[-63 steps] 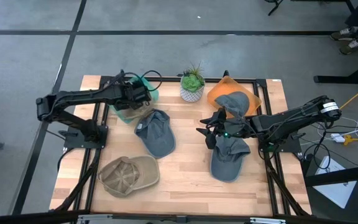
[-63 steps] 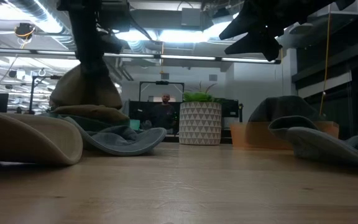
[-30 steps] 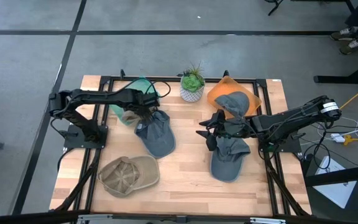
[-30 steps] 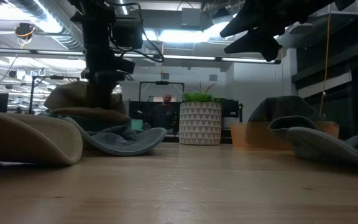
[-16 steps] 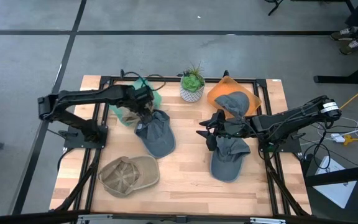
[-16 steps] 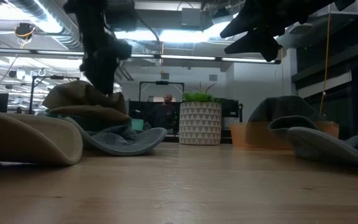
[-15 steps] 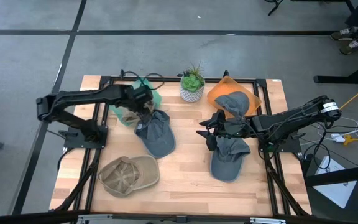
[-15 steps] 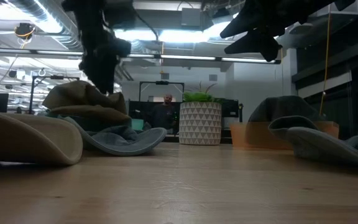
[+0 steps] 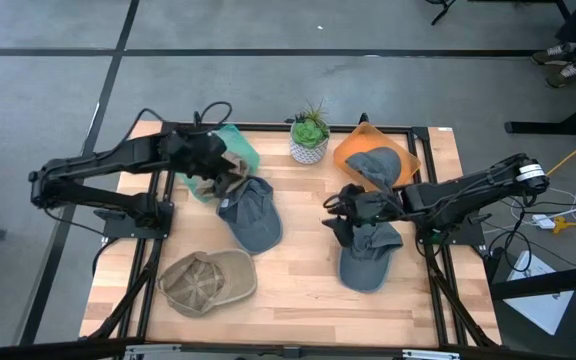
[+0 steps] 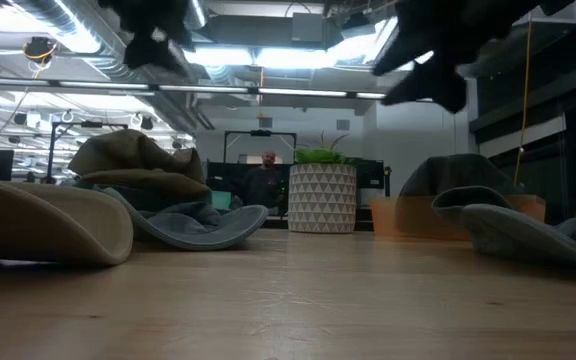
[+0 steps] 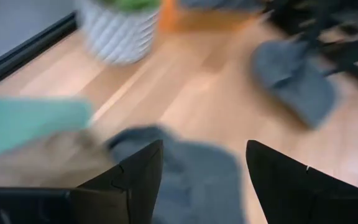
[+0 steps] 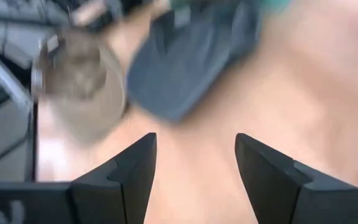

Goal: Pick & Place hat
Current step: Put the right blue cap into the orange bin

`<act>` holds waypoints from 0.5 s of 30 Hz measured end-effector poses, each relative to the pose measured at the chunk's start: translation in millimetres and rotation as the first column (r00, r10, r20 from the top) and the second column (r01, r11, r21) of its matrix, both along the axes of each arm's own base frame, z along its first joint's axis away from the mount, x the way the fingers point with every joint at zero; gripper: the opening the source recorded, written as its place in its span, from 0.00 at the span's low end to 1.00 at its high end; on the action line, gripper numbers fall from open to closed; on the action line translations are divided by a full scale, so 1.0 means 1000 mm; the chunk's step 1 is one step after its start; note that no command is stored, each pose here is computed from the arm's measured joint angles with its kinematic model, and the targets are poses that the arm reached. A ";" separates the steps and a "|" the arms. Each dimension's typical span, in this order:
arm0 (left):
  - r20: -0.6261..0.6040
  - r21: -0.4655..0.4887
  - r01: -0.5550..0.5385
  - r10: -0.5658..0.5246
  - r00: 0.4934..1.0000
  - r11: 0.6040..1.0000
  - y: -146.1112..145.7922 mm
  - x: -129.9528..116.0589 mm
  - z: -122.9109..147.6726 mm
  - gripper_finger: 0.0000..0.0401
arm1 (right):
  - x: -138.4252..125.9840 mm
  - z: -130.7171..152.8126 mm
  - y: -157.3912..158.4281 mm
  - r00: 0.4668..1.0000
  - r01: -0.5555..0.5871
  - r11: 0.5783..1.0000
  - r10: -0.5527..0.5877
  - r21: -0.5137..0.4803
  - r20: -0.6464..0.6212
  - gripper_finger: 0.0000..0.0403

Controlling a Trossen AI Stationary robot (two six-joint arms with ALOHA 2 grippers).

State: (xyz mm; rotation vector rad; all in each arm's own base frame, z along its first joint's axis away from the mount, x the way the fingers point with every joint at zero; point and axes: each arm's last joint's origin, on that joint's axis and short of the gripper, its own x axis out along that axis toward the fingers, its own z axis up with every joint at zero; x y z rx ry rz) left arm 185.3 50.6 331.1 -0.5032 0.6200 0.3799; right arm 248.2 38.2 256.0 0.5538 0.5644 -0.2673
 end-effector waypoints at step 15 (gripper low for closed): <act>0.228 0.082 0.227 -0.239 0.944 0.971 -0.044 0.016 0.021 0.56 | -0.031 0.064 0.035 0.915 0.202 0.890 -0.022 0.409 -0.403 0.41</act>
